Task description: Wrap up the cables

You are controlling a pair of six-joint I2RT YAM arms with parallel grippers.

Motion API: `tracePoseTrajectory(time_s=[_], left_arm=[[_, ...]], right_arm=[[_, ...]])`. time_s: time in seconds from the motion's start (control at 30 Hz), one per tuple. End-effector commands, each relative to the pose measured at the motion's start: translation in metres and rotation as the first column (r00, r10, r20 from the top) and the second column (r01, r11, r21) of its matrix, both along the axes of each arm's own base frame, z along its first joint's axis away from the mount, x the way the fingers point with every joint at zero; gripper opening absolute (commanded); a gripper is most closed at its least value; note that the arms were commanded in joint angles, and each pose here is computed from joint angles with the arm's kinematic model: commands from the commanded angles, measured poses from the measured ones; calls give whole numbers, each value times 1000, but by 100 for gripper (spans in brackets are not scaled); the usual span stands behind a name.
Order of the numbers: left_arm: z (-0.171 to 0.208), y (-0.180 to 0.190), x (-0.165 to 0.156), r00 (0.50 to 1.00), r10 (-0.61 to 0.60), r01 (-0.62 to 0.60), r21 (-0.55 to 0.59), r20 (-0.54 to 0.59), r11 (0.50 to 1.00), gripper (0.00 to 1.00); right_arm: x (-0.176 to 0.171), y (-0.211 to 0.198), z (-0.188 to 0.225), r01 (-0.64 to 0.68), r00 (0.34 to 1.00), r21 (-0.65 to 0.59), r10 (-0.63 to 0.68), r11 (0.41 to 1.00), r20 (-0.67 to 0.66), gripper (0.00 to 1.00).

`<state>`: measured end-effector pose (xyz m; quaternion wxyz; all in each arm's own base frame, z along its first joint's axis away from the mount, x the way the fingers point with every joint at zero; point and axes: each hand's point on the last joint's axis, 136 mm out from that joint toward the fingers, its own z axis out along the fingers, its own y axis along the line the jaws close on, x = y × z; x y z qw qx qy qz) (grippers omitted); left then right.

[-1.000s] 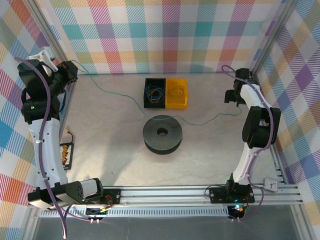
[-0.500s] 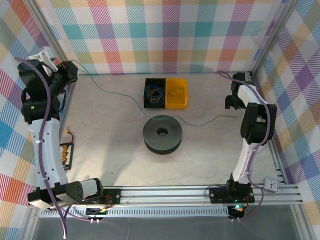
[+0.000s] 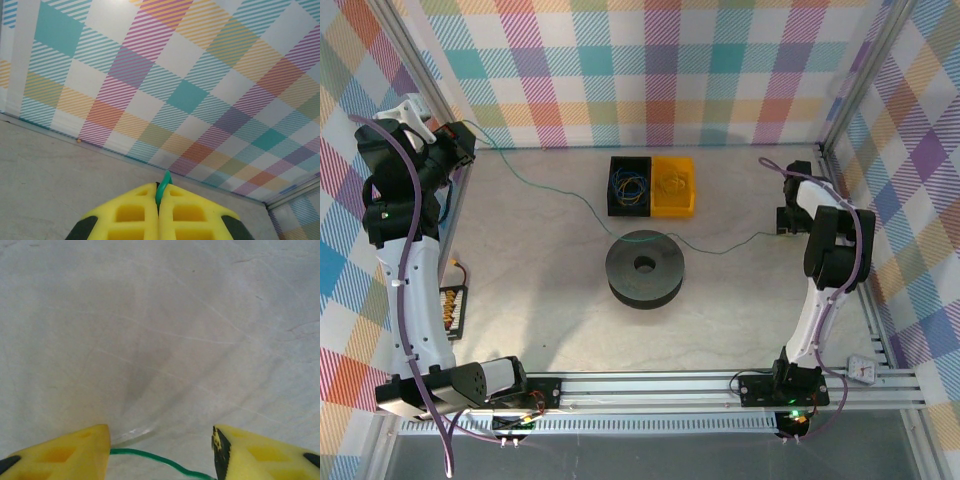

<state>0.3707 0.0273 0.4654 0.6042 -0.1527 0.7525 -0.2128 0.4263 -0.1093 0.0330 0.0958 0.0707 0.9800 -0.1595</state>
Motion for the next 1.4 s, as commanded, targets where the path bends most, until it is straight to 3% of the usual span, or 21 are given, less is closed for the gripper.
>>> tracePoseTrajectory(time_s=[0.0, 0.2, 0.6, 0.77, 0.87, 0.97, 1.1, 1.37], left_arm=[[2, -3, -2, 1000, -14, 13, 23, 13, 1000, 0], [0, -3, -3, 1000, -15, 15, 24, 8, 1000, 0], [1, -3, -5, 1000, -15, 15, 30, 8, 999, 0], [1, 9, -10, 998, 57, -57, 69, 4, 996, 0], [2, 24, -18, 991, 132, -132, 96, -3, 987, 0], [3, 42, -23, 981, 195, -194, 88, -9, 977, 0], [0, 68, -30, 960, 280, -279, 65, -17, 958, 0], [-7, 107, -36, 928, 372, -372, -7, -25, 928, 0]], right_arm=[[-3, -9, 13, 21, 1000, -29, -20, 999, 23, 50], [4, -15, 24, 22, 998, -50, -19, 998, 56, 37], [18, -21, 41, 27, 992, -56, -20, 998, 122, 0], [23, -25, 63, 67, 972, -3, -65, 998, 227, 0], [23, -32, 81, 129, 928, 105, -158, 986, 338, 0], [19, -44, 99, 196, 835, 292, -315, 936, 451, 0], [10, -62, 119, 223, 683, 517, -511, 826, 522, 0], [-1, -84, 136, 115, 457, 824, -766, 555, 452, 0]])
